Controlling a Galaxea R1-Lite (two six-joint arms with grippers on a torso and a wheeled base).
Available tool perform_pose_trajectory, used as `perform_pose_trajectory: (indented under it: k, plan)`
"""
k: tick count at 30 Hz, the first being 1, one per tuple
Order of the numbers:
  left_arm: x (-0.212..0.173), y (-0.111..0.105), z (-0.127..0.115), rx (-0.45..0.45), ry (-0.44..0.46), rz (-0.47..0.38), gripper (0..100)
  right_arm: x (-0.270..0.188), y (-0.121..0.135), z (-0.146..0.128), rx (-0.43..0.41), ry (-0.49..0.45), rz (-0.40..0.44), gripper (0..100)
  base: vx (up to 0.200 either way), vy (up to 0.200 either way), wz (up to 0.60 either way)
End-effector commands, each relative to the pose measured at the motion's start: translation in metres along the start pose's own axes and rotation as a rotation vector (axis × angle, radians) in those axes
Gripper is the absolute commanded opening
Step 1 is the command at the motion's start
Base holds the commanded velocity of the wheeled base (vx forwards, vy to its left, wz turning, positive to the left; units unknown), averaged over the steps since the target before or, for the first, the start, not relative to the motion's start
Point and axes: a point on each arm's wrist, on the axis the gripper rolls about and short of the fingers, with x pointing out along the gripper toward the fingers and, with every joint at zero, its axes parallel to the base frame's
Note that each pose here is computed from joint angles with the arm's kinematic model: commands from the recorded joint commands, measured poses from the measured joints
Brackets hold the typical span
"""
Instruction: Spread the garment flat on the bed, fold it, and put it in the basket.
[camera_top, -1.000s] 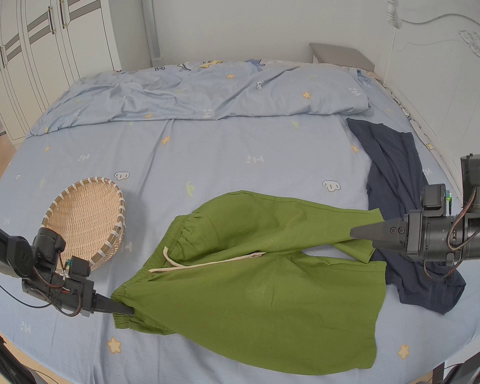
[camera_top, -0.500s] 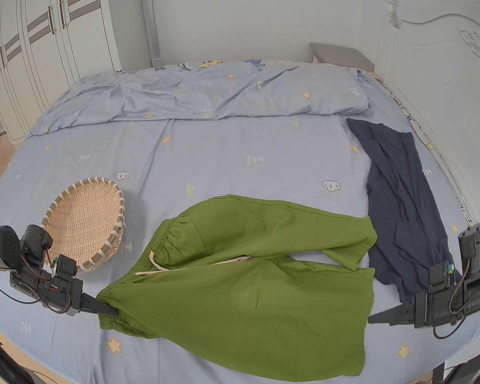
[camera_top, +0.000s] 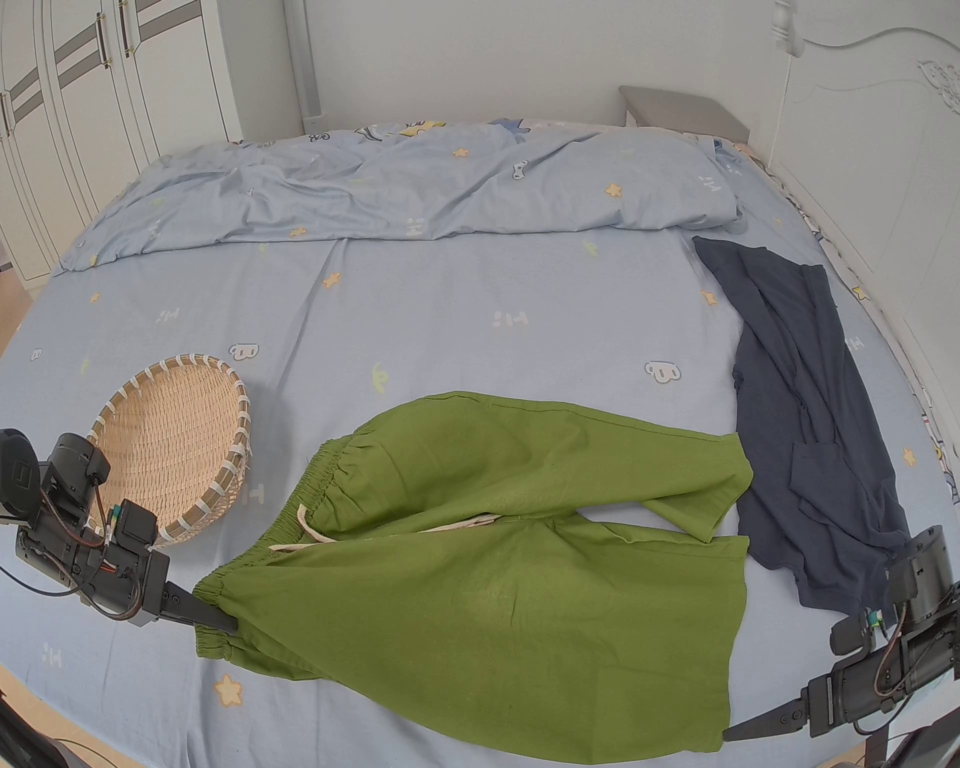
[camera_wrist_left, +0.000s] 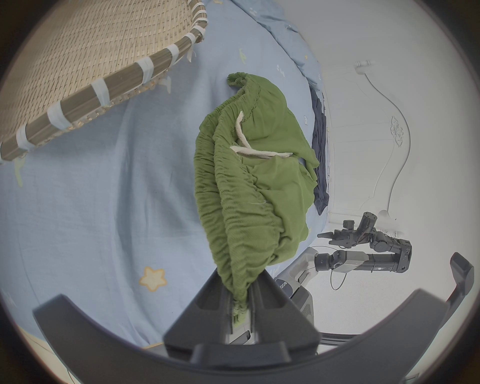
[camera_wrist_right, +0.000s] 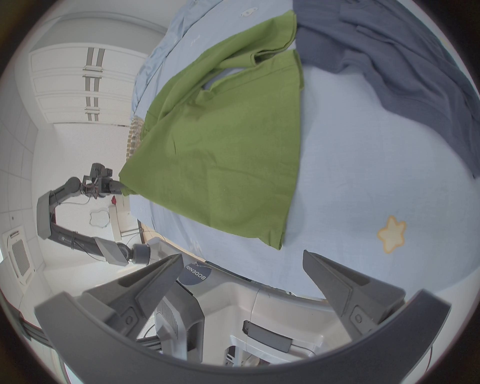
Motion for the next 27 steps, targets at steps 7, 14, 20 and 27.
perform_pose_trajectory:
  k: [7,14,20,27]
  plan:
    - [0.000,-0.001,0.000,0.007,-0.002,0.001,0,0.051,-0.024,0.010,-0.009,0.136,-0.014,100,0.000,0.000,0.00]
    - [0.000,0.000,0.001,0.013,-0.006,0.001,0,0.062,-0.025,0.008,-0.035,0.147,-0.002,100,0.000,0.000,0.00]
    - [0.000,0.000,0.001,0.013,-0.006,0.001,0,0.069,-0.024,0.008,-0.049,0.182,-0.003,100,0.000,0.000,0.00]
    - [0.000,0.000,0.002,0.020,-0.016,0.004,0,0.080,-0.018,0.016,-0.085,0.182,0.046,100,0.000,0.000,0.00]
